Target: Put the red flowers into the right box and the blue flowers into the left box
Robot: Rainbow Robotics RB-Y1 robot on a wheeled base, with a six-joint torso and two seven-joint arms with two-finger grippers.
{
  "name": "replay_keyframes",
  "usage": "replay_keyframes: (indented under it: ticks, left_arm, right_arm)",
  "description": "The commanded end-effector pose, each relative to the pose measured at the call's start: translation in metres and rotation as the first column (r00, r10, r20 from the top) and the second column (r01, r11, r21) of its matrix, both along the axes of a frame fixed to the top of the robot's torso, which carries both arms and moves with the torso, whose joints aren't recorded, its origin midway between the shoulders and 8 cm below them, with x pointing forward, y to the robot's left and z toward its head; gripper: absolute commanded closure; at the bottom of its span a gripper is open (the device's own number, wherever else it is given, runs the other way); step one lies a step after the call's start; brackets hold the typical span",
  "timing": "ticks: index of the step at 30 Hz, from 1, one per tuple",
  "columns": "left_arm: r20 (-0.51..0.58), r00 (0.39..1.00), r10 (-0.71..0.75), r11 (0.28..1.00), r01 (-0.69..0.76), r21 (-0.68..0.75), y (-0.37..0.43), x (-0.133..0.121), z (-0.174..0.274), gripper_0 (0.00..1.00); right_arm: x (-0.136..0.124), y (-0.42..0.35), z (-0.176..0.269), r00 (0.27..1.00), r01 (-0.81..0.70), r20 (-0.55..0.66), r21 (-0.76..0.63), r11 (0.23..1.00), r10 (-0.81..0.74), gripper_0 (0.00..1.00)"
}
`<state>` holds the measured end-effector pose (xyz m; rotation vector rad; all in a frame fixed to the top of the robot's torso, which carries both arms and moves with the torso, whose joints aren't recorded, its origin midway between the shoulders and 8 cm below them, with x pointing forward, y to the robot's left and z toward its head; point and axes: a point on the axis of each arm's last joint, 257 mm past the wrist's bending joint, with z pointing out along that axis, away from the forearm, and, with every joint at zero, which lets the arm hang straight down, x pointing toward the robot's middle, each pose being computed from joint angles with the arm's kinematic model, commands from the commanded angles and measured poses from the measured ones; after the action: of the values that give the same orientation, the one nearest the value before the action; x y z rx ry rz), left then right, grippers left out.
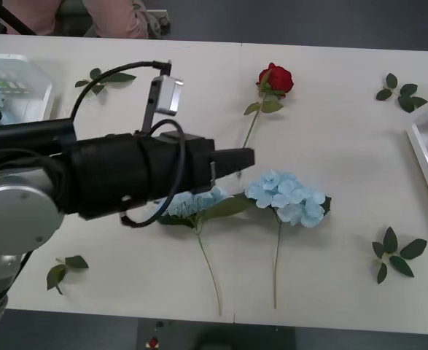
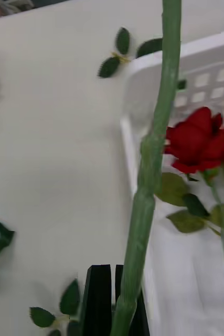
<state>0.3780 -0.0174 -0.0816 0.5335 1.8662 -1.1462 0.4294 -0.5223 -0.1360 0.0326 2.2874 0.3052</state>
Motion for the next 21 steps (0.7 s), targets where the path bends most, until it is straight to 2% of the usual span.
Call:
replay_keyframes:
  ticks: [1, 5, 10, 17, 19, 20, 21]
  left_arm:
    - [-0.074, 0.997, 0.024, 0.999, -0.021, 0.037, 0.022, -0.024, -0.014, 0.00]
    - [-0.144, 0.987, 0.068, 0.992, -0.051, 0.119, 0.040, -0.037, -0.056, 0.00]
    - [-0.191, 0.968, 0.160, 0.968, -0.117, 0.222, 0.064, -0.043, -0.104, 0.00]
    - [-0.201, 0.944, 0.262, 0.917, -0.179, 0.357, 0.094, -0.044, -0.151, 0.00]
    - [-0.210, 0.935, 0.286, 0.898, -0.185, 0.400, 0.102, -0.042, -0.162, 0.00]
    - [-0.219, 0.928, 0.302, 0.886, -0.189, 0.423, 0.107, -0.042, -0.170, 0.00]
    - [-0.225, 0.923, 0.312, 0.880, -0.192, 0.435, 0.109, -0.041, -0.175, 0.00]
  right_arm:
    - [-0.002, -0.051, 0.017, 0.995, 0.095, -0.029, -0.126, 0.987, -0.099, 1.00]
    - [-0.012, -0.097, 0.001, 0.977, 0.170, -0.088, -0.222, 0.960, -0.193, 1.00]
    - [-0.012, -0.131, -0.025, 0.956, 0.213, -0.127, -0.320, 0.923, -0.265, 1.00]
    - [-0.002, -0.137, -0.053, 0.947, 0.213, -0.159, -0.344, 0.914, -0.281, 0.97]
    - [0.002, -0.133, -0.054, 0.951, 0.203, -0.155, -0.343, 0.917, -0.269, 0.86]
    - [0.004, -0.130, -0.056, 0.953, 0.198, -0.154, -0.338, 0.920, -0.262, 0.67]
    - [0.006, -0.128, -0.054, 0.955, 0.197, -0.148, -0.332, 0.922, -0.258, 0.40]
